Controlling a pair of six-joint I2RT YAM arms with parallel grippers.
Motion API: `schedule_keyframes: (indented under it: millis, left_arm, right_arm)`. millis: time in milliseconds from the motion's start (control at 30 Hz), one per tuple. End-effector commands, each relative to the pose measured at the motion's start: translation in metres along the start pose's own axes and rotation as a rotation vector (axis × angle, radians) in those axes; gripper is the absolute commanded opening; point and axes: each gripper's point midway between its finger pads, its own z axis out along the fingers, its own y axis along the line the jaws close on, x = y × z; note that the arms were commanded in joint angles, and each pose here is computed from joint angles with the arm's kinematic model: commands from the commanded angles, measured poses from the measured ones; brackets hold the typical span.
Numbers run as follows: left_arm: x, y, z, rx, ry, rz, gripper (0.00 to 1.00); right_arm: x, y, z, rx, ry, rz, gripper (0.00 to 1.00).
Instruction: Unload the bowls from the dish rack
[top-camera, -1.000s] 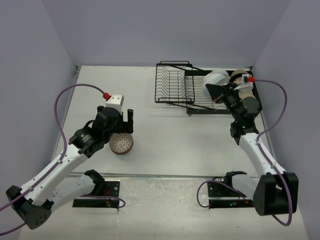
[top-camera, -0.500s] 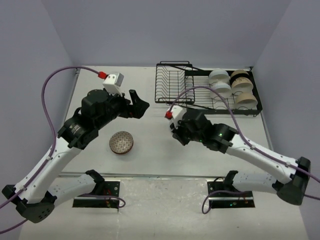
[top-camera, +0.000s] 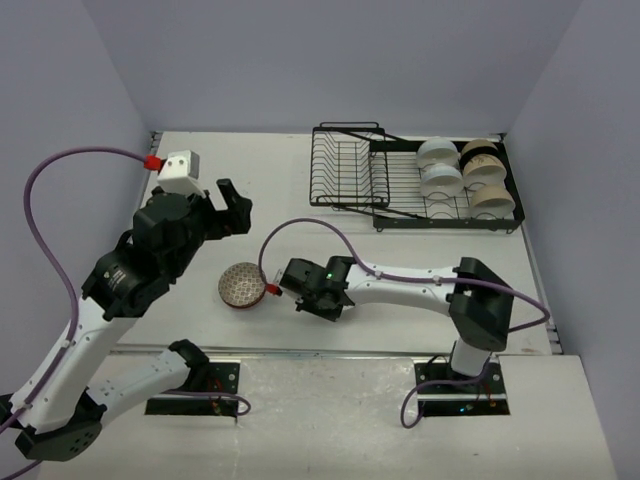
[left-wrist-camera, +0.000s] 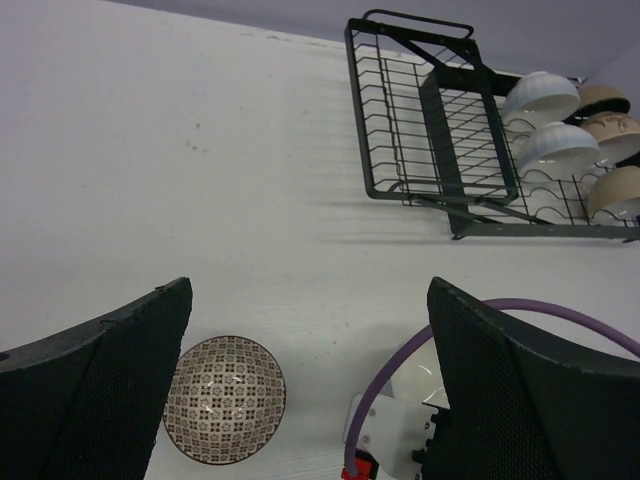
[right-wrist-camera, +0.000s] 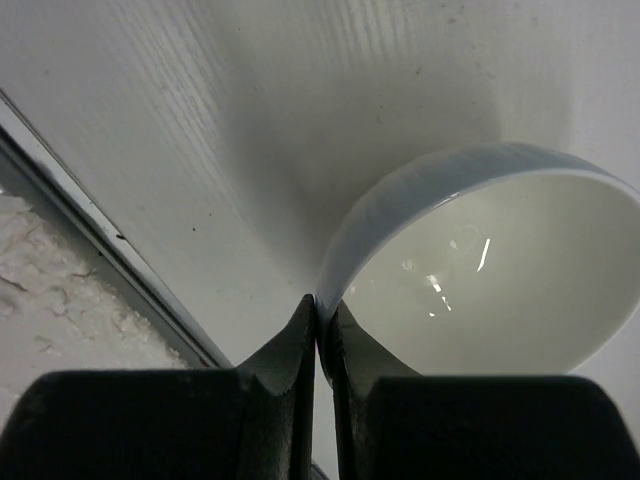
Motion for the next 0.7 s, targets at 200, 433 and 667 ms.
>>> schedule_keyframes:
  millis: [200,433,667]
  left_arm:
    - [0.0,0.044,-0.011,-0.189,-0.038,0.044,1.0]
    - [0.019,0.054,-0.004,-0.225,-0.004,0.086,1.0]
    - [0.037,0.058,0.012,-0.246,0.017,0.115,1.0]
  right_arm:
    - [-0.022,-0.001,0.021,0.045,0.02,0.009,0.0]
    - [-0.031,0.008,0.0,0.018,-0.052,0.018,0.44]
    - [-0.036,-0.014,-0.058,0.078,-0.224,0.07,0.71]
